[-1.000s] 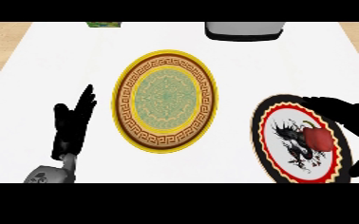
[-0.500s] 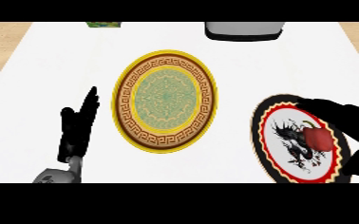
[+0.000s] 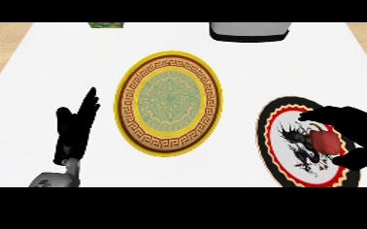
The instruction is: Pick the bell pepper from the plate and place it in the plate
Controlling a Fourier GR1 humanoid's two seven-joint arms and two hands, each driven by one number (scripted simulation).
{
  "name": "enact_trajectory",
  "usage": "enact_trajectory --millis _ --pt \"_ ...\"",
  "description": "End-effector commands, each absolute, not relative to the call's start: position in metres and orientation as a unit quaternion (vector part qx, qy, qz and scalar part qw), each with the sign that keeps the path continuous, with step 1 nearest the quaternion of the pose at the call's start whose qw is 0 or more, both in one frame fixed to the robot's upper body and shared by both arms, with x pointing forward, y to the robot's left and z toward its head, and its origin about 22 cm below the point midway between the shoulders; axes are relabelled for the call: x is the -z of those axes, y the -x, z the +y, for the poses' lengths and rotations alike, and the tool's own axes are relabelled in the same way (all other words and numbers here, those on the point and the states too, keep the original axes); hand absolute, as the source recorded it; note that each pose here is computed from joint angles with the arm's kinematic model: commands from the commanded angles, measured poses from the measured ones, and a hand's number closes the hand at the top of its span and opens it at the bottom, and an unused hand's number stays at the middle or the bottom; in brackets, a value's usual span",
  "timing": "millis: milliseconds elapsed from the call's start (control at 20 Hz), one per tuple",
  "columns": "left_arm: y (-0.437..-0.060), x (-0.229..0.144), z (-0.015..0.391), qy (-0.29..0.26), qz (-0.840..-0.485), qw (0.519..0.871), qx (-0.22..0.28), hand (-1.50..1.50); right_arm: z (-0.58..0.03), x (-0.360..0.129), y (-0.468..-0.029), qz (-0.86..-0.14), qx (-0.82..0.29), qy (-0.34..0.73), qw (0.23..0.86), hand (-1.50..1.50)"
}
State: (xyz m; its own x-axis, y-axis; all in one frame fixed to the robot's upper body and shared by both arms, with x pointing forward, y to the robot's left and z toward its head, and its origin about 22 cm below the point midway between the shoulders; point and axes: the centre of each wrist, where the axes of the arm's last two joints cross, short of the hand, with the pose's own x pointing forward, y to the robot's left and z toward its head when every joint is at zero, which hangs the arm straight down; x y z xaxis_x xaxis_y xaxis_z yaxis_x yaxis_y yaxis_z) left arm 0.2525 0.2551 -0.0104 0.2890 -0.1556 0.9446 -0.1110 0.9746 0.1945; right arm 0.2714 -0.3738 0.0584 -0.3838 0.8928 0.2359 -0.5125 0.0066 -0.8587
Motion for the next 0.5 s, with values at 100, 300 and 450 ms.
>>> enact_trajectory --millis 100,300,450 --pt "-0.249 0.008 0.244 -0.111 -0.589 0.800 0.015 0.00 -0.374 -0.038 -0.284 -0.504 -0.693 0.202 0.474 1.50" --pt "-0.245 -0.004 0.235 -0.111 -0.599 0.793 0.008 0.00 -0.377 -0.038 -0.283 -0.519 -0.683 0.217 0.466 1.50" --pt "-0.237 0.022 0.247 -0.120 -0.599 0.792 0.011 0.00 -0.387 -0.061 -0.285 -0.542 -0.664 0.247 0.453 1.50"
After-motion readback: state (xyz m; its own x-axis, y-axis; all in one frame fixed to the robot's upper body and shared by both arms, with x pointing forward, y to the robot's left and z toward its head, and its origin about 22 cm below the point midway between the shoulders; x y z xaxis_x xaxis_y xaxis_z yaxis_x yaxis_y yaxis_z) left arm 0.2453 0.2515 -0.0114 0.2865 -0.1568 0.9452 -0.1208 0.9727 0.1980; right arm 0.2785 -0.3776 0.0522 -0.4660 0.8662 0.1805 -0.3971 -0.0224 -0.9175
